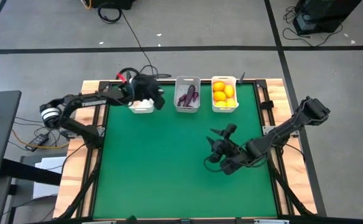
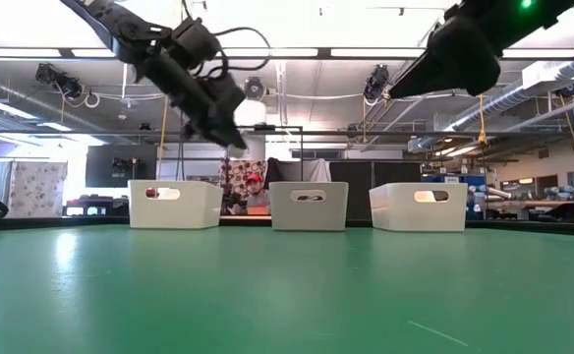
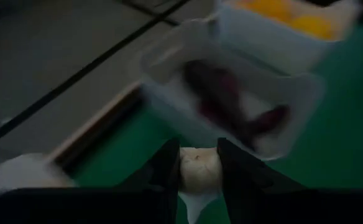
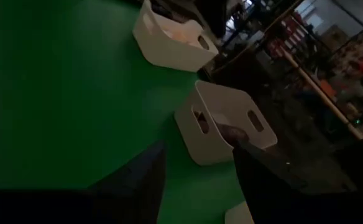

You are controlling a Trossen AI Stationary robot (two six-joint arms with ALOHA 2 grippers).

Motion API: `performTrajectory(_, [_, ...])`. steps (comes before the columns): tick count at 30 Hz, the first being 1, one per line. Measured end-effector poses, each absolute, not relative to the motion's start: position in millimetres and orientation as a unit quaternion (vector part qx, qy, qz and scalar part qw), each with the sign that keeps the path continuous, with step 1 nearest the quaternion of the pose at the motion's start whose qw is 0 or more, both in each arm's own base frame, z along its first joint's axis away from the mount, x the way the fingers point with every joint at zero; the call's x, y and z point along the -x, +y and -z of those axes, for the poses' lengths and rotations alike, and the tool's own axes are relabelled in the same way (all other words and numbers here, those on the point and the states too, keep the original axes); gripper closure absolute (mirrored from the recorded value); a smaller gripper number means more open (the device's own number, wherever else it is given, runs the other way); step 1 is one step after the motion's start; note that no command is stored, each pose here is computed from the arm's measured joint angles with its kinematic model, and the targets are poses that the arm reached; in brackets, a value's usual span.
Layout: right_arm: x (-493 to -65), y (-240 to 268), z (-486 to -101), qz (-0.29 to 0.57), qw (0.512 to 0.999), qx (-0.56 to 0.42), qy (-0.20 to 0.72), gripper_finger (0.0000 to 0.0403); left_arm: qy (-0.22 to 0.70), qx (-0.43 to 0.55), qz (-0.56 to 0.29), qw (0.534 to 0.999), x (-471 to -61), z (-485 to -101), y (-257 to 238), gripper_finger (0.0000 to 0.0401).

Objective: Sort produce into baskets
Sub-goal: Put the garlic into the left white bin, then return to home position

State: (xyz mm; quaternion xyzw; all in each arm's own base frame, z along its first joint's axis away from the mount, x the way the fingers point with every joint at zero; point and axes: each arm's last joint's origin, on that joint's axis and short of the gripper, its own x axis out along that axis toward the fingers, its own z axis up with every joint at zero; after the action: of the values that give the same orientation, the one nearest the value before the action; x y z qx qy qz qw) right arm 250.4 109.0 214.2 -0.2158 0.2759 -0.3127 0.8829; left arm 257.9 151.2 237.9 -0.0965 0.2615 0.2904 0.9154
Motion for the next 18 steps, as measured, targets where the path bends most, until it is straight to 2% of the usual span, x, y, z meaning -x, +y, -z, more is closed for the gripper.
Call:
performTrajectory(6, [-253, 97, -212, 0.327, 0.879, 0.19, 0.29, 0.0203, 0.318, 0.112, -0.398, 0.853, -230, -232, 171, 0.0301])
performTrajectory(10, [-255, 92, -210, 0.321, 0.881, 0.169, 0.304, 0.0204, 0.341, 0.098, -0.495, 0.793, -216, -226, 177, 0.0277])
performTrajectory(18, [-256, 89, -209, 0.311, 0.882, 0.159, 0.316, 0.0203, 0.36, 0.091, -0.497, 0.785, -213, -213, 171, 0.0187])
